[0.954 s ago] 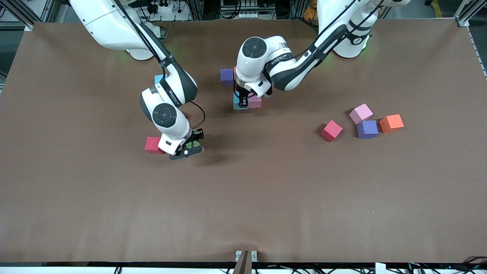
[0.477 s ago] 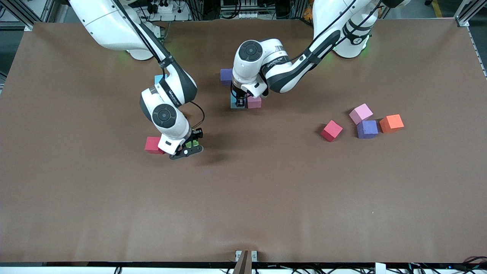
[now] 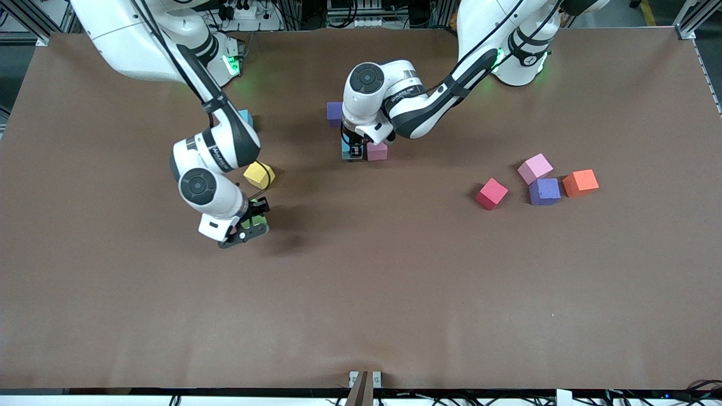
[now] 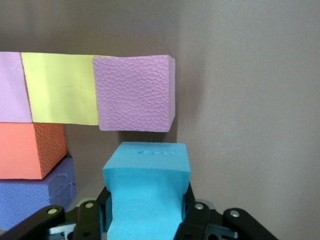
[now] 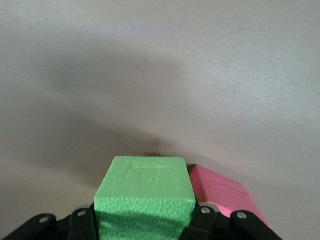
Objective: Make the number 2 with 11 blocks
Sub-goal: 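Place the cyan cube under the lavender cube and open the left gripper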
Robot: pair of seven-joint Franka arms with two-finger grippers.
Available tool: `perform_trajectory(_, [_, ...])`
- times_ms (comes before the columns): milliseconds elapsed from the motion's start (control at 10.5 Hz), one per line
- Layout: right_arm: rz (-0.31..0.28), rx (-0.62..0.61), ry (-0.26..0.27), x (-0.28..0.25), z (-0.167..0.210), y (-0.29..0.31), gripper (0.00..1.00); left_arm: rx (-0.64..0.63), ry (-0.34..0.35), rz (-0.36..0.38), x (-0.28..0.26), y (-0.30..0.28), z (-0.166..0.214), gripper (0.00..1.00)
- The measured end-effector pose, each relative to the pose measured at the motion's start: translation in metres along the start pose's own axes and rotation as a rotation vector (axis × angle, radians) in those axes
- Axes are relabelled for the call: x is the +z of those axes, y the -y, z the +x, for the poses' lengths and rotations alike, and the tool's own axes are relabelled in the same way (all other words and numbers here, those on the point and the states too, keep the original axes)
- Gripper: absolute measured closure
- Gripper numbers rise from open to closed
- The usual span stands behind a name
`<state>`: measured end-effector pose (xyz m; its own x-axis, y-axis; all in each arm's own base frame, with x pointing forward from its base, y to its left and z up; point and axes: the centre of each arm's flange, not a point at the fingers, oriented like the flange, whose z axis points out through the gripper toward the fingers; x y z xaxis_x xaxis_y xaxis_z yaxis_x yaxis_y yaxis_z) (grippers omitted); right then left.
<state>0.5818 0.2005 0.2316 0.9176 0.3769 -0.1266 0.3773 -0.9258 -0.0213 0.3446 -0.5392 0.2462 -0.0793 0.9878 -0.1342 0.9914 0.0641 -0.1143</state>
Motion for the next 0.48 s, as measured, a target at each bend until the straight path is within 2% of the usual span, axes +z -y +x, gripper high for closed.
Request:
perform_trajectory(286, [0.001, -0.012, -0.001, -0.0007, -0.0008, -0.0067, 0.41, -0.014, -0.001, -0.001, 0.0006, -0.0009, 0.0005, 0.46])
perform_trajectory(477, [0.001, -0.014, -0.001, -0.0006, -0.0009, -0.0066, 0.41, 0.0, -0.019, -0.029, 0.0052, 0.0006, 0.0006, 0.46])
